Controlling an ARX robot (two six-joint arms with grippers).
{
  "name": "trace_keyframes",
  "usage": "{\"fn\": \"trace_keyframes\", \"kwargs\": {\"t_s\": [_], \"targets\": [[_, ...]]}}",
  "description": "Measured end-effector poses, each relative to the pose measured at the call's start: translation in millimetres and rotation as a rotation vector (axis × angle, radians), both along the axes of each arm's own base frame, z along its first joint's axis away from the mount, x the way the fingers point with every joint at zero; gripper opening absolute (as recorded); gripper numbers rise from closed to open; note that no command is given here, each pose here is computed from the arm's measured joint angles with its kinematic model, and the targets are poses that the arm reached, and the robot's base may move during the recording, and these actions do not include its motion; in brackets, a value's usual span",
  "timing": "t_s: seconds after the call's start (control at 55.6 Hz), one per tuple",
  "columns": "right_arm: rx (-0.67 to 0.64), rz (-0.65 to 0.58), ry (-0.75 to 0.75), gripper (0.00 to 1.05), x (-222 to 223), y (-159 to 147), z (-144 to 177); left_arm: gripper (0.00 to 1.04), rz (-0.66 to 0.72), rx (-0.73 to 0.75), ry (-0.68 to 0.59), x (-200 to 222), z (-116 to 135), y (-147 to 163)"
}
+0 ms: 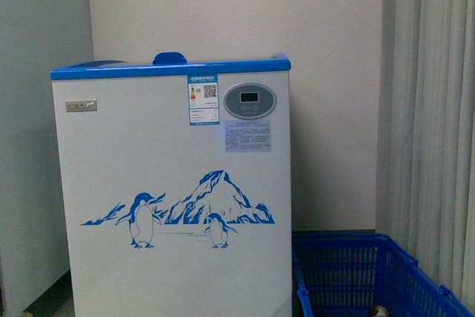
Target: Put drink in fridge
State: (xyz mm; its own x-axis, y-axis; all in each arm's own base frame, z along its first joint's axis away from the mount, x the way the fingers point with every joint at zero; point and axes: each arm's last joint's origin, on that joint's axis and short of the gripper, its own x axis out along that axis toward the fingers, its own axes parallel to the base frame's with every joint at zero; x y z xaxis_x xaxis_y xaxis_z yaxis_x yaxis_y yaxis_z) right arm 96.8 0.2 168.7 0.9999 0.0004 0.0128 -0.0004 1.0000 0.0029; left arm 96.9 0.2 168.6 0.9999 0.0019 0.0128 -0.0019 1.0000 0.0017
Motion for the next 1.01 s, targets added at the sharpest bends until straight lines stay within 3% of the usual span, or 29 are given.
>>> {"fn": "trace_keyframes", "kwargs": {"t_s": [1.007], "targets": [[0.0, 0.0, 0.0, 0.97, 0.0, 0.0, 0.0, 0.97, 0.0, 0.0, 0.0, 0.0, 0.0, 0.0]]}}
